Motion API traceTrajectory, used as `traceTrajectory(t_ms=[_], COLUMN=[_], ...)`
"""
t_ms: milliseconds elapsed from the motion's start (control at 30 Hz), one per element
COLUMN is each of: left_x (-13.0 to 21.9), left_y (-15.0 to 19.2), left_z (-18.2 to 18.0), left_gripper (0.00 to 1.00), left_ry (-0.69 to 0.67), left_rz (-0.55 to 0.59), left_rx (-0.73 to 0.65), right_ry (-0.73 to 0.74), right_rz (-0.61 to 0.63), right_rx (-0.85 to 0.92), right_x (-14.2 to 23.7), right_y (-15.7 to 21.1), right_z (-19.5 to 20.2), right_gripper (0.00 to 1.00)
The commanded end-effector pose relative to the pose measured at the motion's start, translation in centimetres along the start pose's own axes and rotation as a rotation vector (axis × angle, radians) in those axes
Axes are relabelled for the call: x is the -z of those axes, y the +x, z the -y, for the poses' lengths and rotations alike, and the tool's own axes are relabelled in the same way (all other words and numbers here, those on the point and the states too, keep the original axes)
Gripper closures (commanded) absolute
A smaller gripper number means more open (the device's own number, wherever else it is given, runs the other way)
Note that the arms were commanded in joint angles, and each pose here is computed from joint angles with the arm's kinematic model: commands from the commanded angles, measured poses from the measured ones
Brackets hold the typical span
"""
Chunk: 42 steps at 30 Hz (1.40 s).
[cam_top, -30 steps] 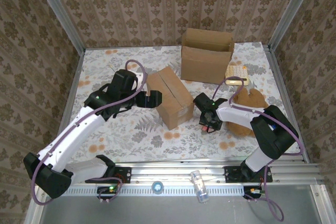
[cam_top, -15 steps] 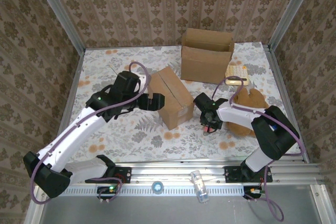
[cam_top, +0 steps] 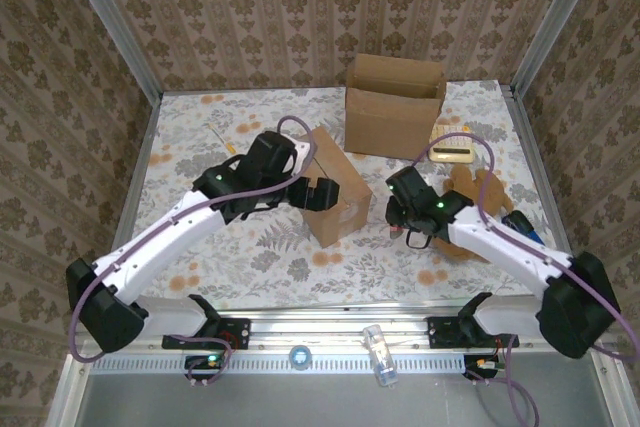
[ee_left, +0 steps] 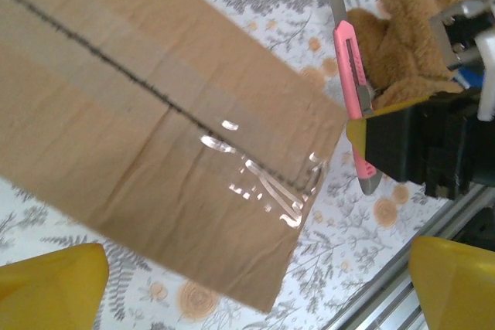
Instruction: Unpack the express box
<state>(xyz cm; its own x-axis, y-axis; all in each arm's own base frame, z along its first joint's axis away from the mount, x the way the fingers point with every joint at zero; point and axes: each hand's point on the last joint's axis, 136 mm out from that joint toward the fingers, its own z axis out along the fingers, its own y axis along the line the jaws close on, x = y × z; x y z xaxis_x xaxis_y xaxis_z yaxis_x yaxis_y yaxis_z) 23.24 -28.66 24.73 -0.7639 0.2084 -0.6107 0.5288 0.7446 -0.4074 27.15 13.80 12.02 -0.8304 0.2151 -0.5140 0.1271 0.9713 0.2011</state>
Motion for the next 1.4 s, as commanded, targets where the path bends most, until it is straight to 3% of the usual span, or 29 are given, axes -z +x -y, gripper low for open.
traceTrajectory(t_ms=[0, 333, 767, 933, 1200, 1367], left_x=[0.2, -1.5, -5.3, -5.7, -5.7, -5.7], left_y=[-2.3, -5.2, -6.3, -6.3, -6.2, -6.0], left_z=[2.6, 7.4, 8.0, 7.8, 7.5, 7.4], left_gripper=[0.01, 0.04, 0.12, 0.24, 0.58, 0.72], left_ry=[0.101, 0.341, 0.390, 0.382, 0.376, 0.374], left_rz=[0.058, 0.125, 0.109, 0.107, 0.102, 0.098], left_rx=[-0.017, -0.022, 0.040, 0.044, 0.046, 0.046], right_ry=[-0.007, -0.294, -0.534, -0.558, -0.550, -0.552], right_rz=[0.051, 0.118, 0.173, 0.169, 0.160, 0.158], right_rx=[0.085, 0.246, 0.349, 0.365, 0.367, 0.368], right_x=[2.7, 8.1, 11.0, 11.2, 10.7, 10.6], right_y=[-1.2, -2.5, -2.3, -2.1, -2.1, -2.2], right_z=[0.2, -4.6, -10.1, -10.7, -10.9, -11.1], right_gripper=[0.75, 0.75, 0.75, 0.75, 0.75, 0.75])
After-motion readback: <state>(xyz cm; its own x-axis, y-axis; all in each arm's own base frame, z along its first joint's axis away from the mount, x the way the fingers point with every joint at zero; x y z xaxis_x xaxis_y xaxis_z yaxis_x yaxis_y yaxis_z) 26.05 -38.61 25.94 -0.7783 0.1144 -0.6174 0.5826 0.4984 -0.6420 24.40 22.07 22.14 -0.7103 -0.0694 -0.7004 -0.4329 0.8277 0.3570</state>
